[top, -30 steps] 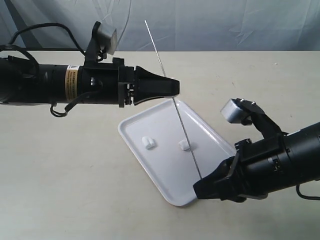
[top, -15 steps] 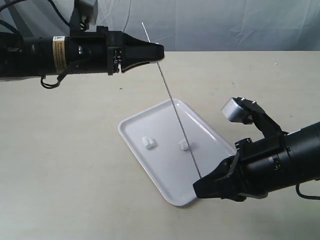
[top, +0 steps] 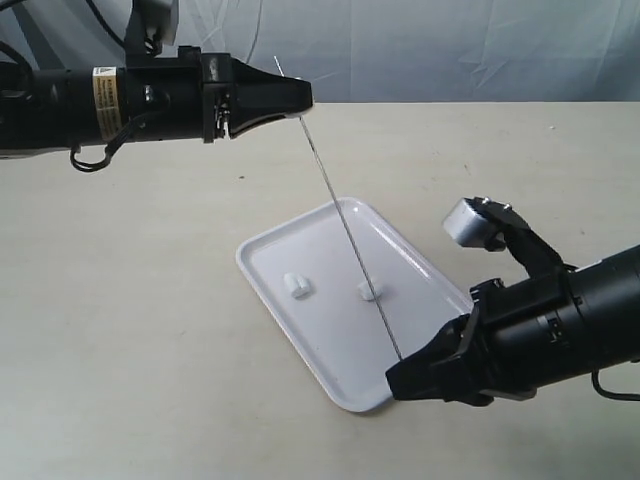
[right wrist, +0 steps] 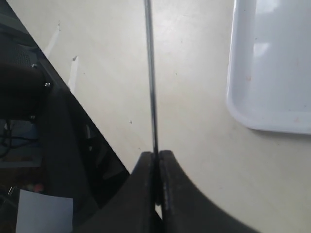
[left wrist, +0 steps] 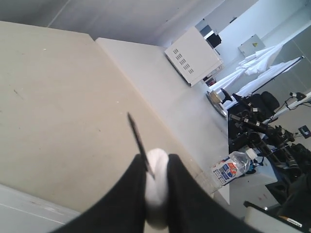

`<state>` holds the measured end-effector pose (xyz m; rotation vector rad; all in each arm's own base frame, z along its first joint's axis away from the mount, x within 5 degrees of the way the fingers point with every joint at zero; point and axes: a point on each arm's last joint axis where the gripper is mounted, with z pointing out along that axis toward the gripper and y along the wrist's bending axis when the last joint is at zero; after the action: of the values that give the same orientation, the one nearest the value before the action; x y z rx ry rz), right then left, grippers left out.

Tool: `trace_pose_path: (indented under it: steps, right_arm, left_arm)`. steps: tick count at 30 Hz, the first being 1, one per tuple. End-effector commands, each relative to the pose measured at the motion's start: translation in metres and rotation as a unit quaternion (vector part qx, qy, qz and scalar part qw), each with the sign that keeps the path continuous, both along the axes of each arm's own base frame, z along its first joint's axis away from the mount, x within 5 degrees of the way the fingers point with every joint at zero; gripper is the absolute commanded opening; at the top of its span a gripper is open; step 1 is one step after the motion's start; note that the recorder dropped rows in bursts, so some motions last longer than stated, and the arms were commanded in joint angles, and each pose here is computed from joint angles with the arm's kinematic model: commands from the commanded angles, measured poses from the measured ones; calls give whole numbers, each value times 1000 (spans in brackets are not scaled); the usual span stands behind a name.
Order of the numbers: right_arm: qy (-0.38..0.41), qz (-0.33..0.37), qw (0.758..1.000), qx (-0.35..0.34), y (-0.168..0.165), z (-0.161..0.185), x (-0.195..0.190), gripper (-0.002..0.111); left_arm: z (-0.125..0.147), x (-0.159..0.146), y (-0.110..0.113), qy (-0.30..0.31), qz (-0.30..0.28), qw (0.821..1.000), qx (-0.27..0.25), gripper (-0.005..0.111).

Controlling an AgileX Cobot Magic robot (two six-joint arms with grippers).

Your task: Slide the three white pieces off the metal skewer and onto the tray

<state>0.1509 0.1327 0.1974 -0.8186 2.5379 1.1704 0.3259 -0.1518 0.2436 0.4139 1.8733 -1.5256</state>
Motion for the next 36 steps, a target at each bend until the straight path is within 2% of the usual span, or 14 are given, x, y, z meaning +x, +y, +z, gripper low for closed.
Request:
trace_pose_path:
  steps: [1,8,17,20,24,27,30,33,36]
  right_arm:
    - [31,66,997,-23,-5,-8,-16,-1]
    - [29,70,997,-27,-6,-9,-16,-1]
    - [30,76,996,-30,-6,-9,-17,-1]
    - [30,76,996,-30,-6,-9,-17,-1]
    - [9,73,997,-24,-6,-2,-18,-1]
    - [-22,67,997,-11,-6,10,-16,-1]
    - [-59,60,996,3,-5,27,-14,-1]
    - [-62,40,997,6,-4,38,-11,-1]
    - [-57,32,998,2,-4,40,-10,-1]
  left_arm:
    - [20,27,28,-11,106,993,-52,9]
    - [28,33,43,-7,112,992,-59,9]
    - [25,37,55,-22,130,991,-35,3]
    - [18,36,59,-13,124,992,3,3]
    - [-8,32,60,32,102,986,128,3]
    - [-32,28,51,89,62,981,164,3]
    - [-55,23,33,140,6,978,151,3]
    - [-77,18,10,173,-37,974,144,3]
    - [-97,11,-13,185,-67,969,148,3]
